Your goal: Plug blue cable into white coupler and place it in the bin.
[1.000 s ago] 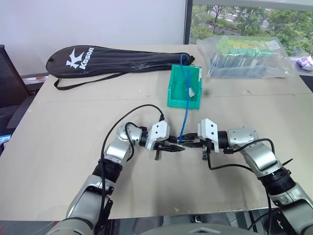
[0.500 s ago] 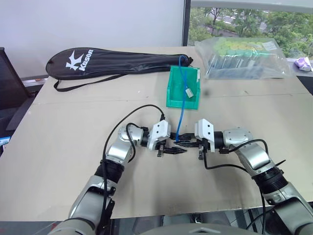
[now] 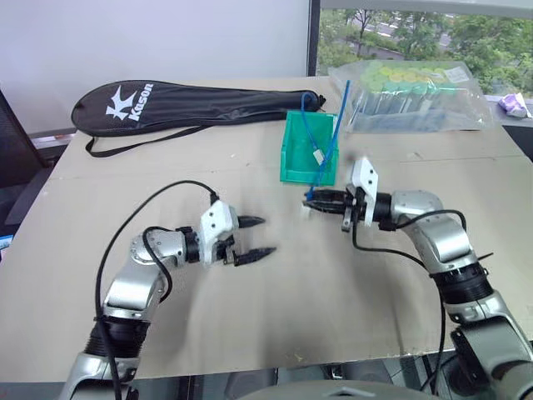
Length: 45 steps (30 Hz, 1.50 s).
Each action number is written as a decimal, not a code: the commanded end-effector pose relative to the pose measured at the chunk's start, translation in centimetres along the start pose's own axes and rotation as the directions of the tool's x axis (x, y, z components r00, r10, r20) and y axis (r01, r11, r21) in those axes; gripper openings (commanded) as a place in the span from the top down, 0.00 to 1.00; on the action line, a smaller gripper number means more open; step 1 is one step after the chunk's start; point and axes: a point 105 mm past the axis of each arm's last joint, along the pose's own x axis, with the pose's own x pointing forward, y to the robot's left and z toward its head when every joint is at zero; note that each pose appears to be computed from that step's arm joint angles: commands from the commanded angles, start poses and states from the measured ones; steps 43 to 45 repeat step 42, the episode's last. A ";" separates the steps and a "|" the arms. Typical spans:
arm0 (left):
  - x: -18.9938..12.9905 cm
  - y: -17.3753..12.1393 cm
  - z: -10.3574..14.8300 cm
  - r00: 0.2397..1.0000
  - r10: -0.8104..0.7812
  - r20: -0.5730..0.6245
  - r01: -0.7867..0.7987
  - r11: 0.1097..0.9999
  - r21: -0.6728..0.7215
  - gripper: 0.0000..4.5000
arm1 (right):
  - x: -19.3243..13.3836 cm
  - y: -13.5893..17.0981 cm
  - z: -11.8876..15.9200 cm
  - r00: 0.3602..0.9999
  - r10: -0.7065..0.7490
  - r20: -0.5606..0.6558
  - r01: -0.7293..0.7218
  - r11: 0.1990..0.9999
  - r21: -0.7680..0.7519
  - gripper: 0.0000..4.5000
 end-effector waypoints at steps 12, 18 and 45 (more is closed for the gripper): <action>-1.0 -0.9 6.9 0.954 0.279 0.113 -0.273 0.960 -0.068 0.15 | 3.2 -9.1 4.3 0.970 -0.240 0.029 0.238 0.969 0.061 0.82; -0.3 -0.8 6.7 0.957 0.275 0.086 -0.270 0.960 -0.074 0.15 | 2.1 -12.1 4.2 0.908 -0.419 0.024 0.417 0.907 0.053 0.26; -2.8 -5.0 -5.0 0.941 0.324 -0.098 -0.326 0.945 -0.006 0.15 | -16.3 4.7 -9.4 0.915 -0.366 -0.169 0.382 0.921 0.073 0.01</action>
